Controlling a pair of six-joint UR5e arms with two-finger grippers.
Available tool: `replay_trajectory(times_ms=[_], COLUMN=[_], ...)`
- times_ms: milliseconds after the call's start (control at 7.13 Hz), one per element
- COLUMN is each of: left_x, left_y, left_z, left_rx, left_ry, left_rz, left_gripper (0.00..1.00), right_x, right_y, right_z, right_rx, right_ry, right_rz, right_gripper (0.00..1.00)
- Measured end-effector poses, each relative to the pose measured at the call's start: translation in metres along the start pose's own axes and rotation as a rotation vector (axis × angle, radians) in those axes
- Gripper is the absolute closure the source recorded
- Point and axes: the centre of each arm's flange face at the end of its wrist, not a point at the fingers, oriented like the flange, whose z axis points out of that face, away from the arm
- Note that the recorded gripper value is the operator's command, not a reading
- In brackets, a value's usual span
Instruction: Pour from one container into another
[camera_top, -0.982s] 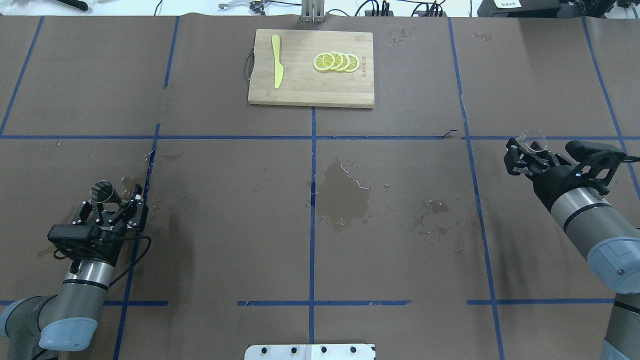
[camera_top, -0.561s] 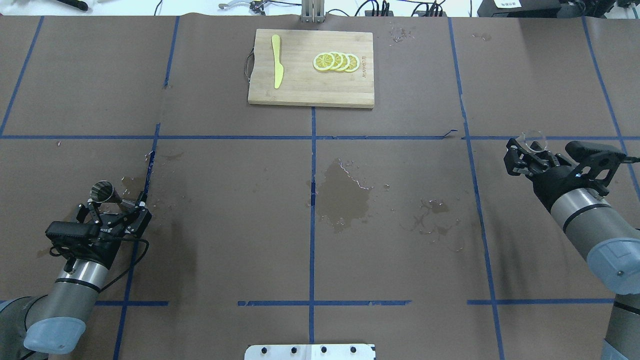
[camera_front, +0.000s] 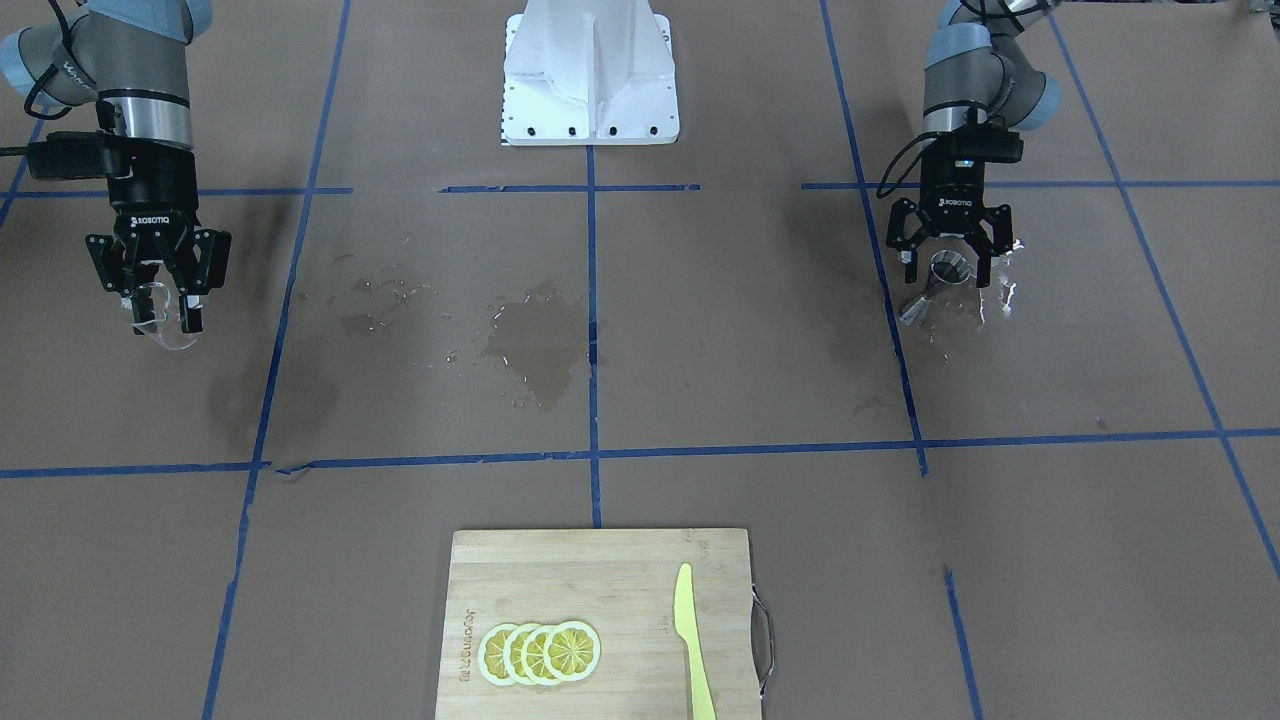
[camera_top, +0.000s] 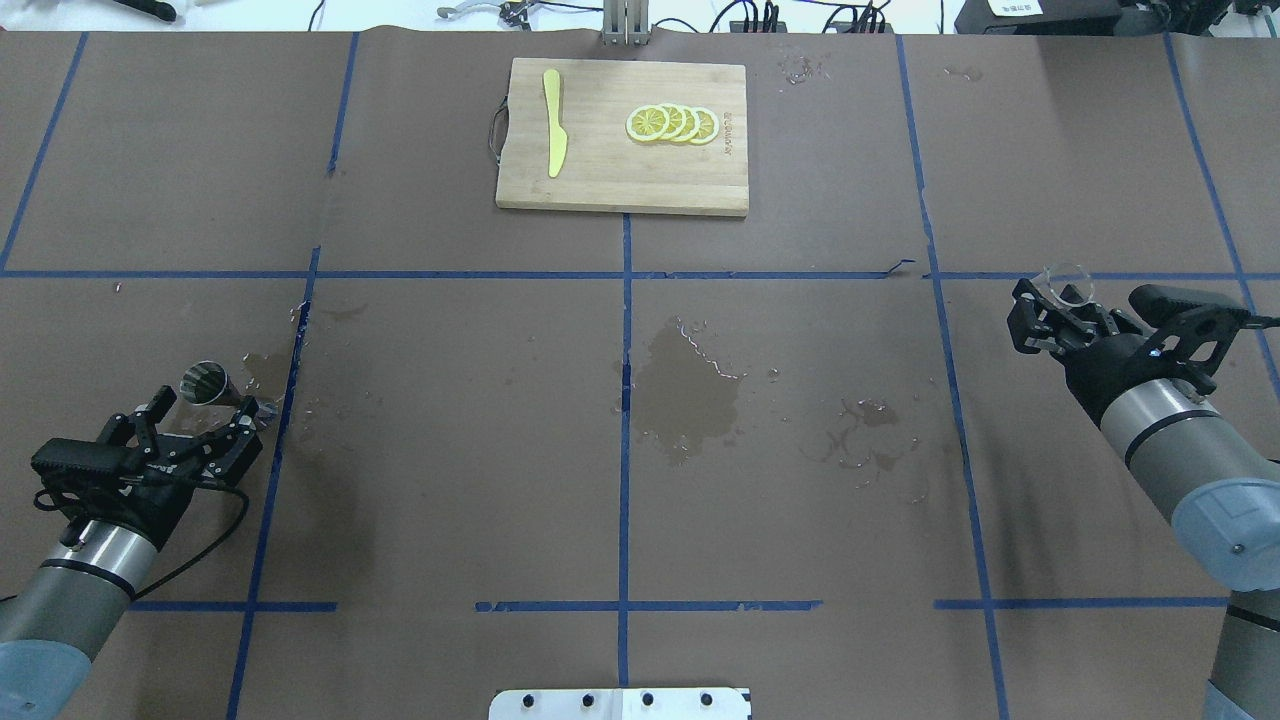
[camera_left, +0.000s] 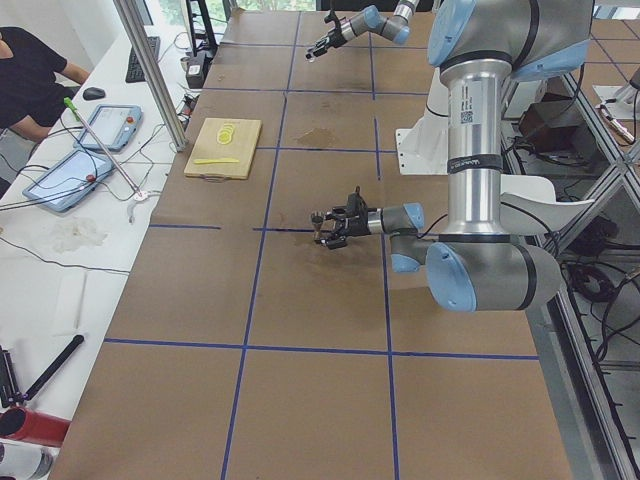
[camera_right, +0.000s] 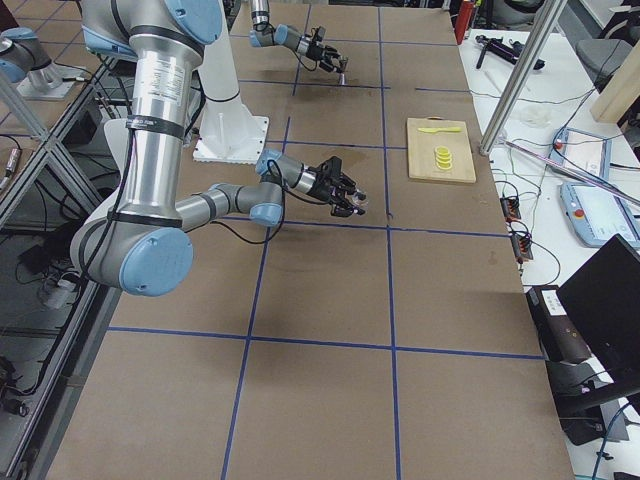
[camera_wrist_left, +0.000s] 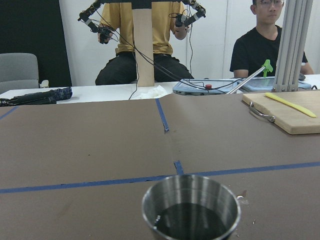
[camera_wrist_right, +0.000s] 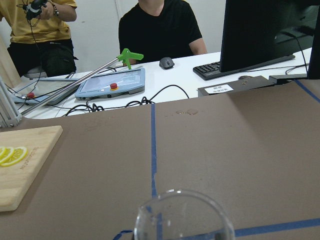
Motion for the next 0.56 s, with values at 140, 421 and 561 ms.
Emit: replay_trajectory(times_ms=[140, 421, 561], left_x=[-0.0018, 0.0032, 0.0058], left_y=[0.0002, 0.0012, -0.0049], left_z=[-0.0024, -0.0061, -0.0123], left_rx=[-0.031, -0.101, -0.143], left_ry=[0.014, 0.054, 0.082], left_rz=[0.0, -0.009, -0.019], left_gripper=[0.0, 0.0, 0.0], right_x=[0.0013, 0.0022, 0.002], right_y=[0.0027, 0.007, 0.0077], right_z=[0.0009, 0.0015, 0.0013], right_rx=[0.003, 0.011, 0.013], right_ry=[0.004, 0.009, 0.009], right_rz=[-0.005, -0.014, -0.015], right_gripper=[1.0, 1.0, 1.0])
